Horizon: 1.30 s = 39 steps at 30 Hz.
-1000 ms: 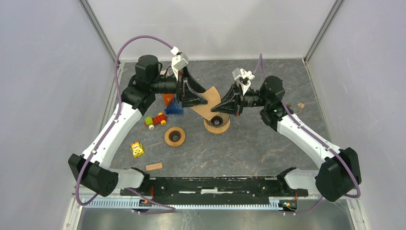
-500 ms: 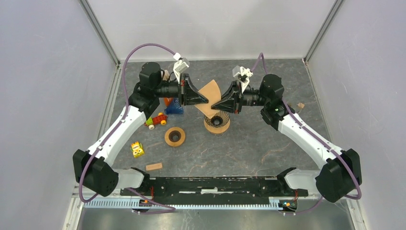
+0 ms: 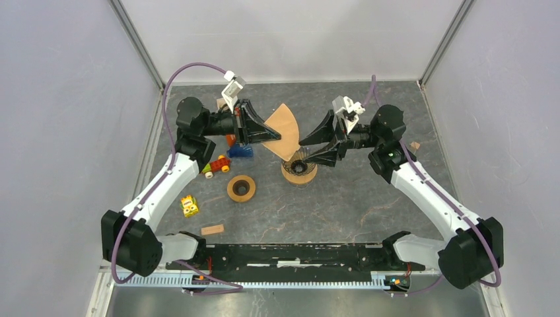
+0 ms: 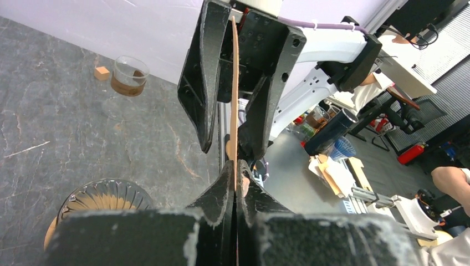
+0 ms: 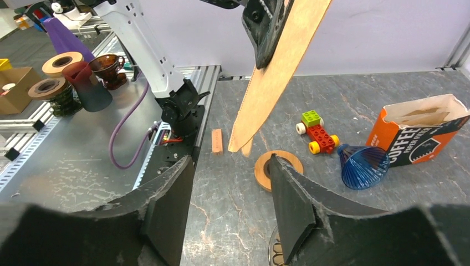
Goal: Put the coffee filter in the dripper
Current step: Pick up the coffee filter from the coffee filter holder.
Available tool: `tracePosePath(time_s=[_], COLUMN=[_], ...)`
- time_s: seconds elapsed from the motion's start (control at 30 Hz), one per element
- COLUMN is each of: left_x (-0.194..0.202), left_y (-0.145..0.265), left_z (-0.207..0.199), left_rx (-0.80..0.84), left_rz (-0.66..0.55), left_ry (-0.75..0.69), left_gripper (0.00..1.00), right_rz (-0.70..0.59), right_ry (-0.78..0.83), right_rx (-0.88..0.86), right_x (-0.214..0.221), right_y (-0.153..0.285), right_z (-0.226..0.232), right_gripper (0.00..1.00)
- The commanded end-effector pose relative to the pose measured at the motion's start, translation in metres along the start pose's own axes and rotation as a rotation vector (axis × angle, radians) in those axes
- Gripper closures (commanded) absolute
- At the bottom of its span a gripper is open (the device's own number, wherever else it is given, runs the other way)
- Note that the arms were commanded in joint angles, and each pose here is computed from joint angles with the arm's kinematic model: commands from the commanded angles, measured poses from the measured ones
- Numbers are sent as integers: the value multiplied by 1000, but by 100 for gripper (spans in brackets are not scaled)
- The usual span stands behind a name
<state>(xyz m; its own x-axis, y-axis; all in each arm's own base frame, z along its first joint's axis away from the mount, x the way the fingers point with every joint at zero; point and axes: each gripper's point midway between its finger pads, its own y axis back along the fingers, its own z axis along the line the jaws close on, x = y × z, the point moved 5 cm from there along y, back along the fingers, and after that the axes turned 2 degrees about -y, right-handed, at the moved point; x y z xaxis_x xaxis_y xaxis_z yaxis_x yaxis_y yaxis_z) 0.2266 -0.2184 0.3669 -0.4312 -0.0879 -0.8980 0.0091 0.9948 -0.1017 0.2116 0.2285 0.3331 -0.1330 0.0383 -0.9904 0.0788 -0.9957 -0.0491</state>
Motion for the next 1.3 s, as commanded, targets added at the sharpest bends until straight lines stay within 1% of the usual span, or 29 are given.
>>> tracePosePath(time_s=[0.0, 0.13, 0.37, 0.93, 1.27], left_x=[-6, -3, 0, 3, 4], left_y=[2, 3, 4, 4, 4], left_z=[-20, -20, -19, -20, -21], left_rx=[43, 42, 37, 35, 45], left_rz=[-11, -9, -10, -11, -10], left_ry=[-26, -21, -15, -20, -21], left_gripper=[98, 98, 98, 98, 98], right_rz=[-14, -37, -48, -57, -56], right_ry=[38, 28, 9, -21, -24], right_rx=[-64, -92, -82, -46, -54], right_x=[-3, -5, -9, -8, -8], right_y=[-3, -6, -10, -15, -16], right_z=[7, 11, 7, -5, -4], right_gripper=[44, 53, 53, 75, 90])
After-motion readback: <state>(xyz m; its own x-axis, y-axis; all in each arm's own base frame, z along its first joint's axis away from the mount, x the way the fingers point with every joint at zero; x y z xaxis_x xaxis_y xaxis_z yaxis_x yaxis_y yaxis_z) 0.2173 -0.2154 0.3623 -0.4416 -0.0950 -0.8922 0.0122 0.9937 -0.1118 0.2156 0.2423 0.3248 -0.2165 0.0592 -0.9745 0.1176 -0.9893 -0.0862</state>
